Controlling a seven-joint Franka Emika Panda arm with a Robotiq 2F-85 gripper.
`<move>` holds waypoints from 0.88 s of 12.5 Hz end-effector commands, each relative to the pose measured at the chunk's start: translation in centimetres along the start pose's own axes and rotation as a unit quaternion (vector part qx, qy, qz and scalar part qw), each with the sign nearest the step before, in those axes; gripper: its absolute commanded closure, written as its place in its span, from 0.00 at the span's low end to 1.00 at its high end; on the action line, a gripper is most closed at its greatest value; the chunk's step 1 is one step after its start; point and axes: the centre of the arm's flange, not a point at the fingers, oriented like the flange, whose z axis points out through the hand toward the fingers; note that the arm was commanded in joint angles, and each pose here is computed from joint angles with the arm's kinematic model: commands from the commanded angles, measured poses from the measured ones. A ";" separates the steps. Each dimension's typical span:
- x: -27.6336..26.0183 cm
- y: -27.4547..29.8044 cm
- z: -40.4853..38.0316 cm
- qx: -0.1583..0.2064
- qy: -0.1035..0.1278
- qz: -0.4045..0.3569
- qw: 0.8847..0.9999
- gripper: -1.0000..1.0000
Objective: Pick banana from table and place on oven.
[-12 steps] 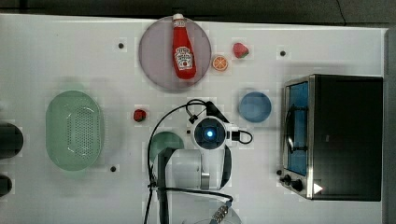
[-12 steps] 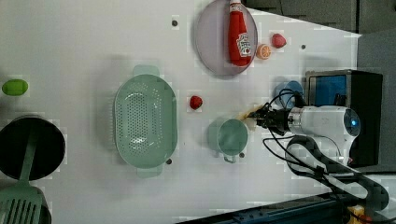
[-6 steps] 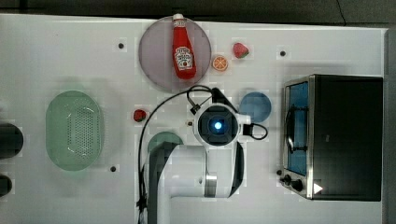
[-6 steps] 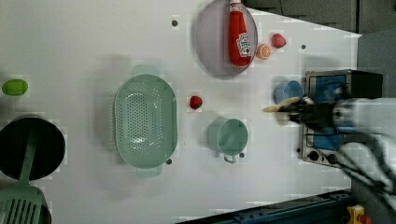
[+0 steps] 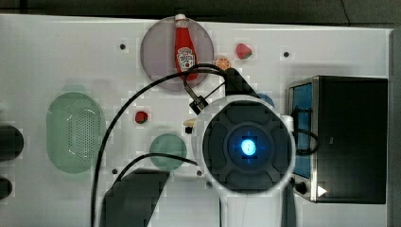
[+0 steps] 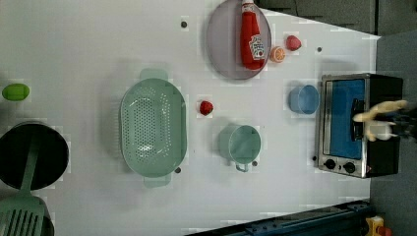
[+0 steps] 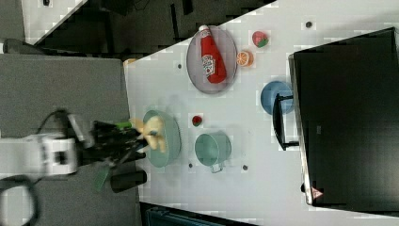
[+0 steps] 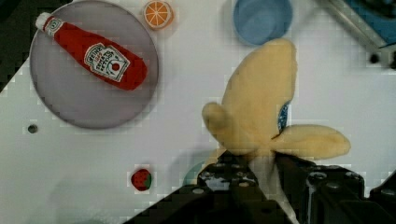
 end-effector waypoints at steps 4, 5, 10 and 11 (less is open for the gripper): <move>8.3 3.4 0.1 -0.018 -0.019 0.041 0.999 0.79; 10.5 5.0 0.9 -0.021 -0.021 0.037 0.999 0.79; 21.9 17.0 5.2 -0.025 0.011 -0.023 0.999 0.79; 23.6 19.5 6.1 -0.030 0.022 -0.039 0.999 0.79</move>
